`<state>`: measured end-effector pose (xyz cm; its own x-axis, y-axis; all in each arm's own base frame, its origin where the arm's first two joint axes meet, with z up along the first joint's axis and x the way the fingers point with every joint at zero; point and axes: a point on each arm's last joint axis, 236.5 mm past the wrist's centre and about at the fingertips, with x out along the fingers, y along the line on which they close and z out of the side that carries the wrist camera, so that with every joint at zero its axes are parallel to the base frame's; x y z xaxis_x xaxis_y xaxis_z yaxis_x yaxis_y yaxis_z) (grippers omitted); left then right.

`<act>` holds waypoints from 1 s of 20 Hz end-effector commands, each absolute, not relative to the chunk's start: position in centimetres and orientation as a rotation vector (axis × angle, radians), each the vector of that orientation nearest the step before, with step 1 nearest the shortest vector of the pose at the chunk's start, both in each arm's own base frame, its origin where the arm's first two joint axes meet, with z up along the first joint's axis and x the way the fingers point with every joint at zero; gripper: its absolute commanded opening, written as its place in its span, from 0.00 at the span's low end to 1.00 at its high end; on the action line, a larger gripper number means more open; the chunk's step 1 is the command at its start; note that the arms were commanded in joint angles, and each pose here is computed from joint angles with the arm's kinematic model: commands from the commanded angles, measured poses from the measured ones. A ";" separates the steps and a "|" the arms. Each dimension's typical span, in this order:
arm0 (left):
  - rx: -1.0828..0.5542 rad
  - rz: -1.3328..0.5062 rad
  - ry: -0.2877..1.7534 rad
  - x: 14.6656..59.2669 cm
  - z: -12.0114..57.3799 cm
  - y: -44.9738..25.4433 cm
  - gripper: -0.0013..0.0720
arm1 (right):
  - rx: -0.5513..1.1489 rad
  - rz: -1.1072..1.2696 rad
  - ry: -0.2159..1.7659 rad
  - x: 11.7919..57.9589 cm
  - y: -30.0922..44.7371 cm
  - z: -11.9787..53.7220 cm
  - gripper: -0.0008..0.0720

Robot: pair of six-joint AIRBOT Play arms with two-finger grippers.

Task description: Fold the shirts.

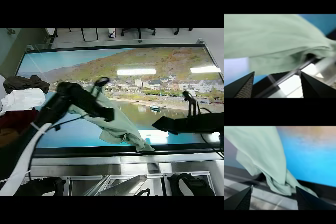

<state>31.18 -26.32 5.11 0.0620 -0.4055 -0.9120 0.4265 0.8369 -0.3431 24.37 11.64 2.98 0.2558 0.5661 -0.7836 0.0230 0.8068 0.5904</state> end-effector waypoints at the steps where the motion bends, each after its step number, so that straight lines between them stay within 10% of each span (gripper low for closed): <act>1: -0.078 -0.393 1.373 33.2 3.0 -15.9 0.87 | 0.648 0.369 1.390 20.7 12.5 -2.3 0.96; 6: -0.485 -0.310 1.233 39.7 -0.7 -11.3 0.87 | 0.818 0.372 1.328 21.9 15.1 -5.1 0.98; 16: -0.439 -0.314 1.350 46.7 -6.9 -9.9 0.87 | 0.687 0.471 1.412 24.4 24.1 -8.1 0.97; 17: -0.432 -0.323 1.375 46.8 -7.6 -10.0 0.87 | 0.680 0.480 1.427 24.7 24.7 -8.3 0.88; 19: -0.431 -0.346 1.437 46.5 -8.6 -10.3 0.83 | 0.659 0.509 1.446 25.4 25.4 -8.4 0.29; 20: -0.431 -0.354 1.454 46.3 -8.8 -10.4 0.50 | 0.654 0.520 1.444 25.6 25.6 -8.3 0.17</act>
